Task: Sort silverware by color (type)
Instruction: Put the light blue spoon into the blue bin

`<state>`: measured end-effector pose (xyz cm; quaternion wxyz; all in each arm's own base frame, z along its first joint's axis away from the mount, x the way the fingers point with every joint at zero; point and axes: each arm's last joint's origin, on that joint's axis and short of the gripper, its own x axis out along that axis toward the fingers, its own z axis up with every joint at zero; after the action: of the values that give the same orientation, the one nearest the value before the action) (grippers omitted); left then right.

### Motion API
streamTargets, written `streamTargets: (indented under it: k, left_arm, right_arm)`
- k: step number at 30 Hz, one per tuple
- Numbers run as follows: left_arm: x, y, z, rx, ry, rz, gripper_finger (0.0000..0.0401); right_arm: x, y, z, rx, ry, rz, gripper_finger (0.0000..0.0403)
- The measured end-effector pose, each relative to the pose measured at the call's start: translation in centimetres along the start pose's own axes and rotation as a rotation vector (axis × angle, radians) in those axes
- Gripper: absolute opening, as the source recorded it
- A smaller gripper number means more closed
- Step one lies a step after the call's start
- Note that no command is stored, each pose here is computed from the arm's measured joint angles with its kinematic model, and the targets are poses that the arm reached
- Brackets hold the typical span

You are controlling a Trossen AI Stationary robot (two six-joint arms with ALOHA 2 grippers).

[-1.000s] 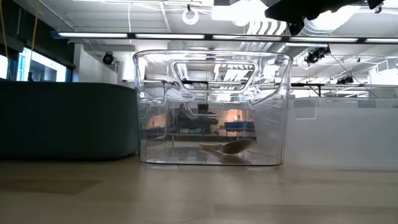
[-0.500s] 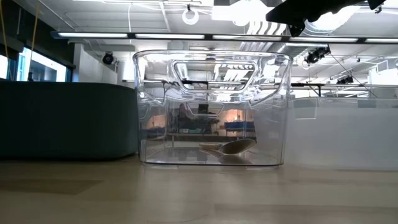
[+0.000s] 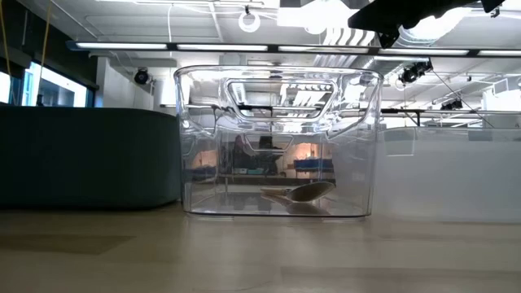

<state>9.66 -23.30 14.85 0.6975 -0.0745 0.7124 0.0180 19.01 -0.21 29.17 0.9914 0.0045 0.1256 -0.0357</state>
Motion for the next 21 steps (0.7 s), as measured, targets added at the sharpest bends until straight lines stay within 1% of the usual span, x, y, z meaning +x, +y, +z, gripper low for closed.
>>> streamTargets:
  k: [4, 11, 12, 17, 21]
  left_arm:
    - [0.00, -0.11, 0.11, 0.000, -0.027, -0.008, 0.0135]
    - [0.29, -0.06, -0.14, 0.005, -0.007, -0.020, 0.0135]
    - [0.43, -0.03, -0.19, 0.006, 0.000, -0.028, 0.0135]
    - [0.93, -0.49, -0.29, 0.016, 0.061, -0.132, 0.0135]
    - [0.91, -0.64, -0.27, 0.016, 0.064, -0.149, 0.0135]
  right_arm:
    - [0.00, 0.01, 0.00, 0.000, 0.000, 0.000, 0.0000]
    - [0.00, 0.00, 0.00, 0.000, 0.000, 0.000, 0.0000]
    - [0.00, 0.00, 0.00, 0.000, 0.000, 0.000, 0.0000]
    - [0.01, 0.00, -0.01, 0.000, 0.001, 0.000, 0.0000]
    - [0.01, 0.00, -0.01, 0.000, 0.001, 0.000, 0.0000]
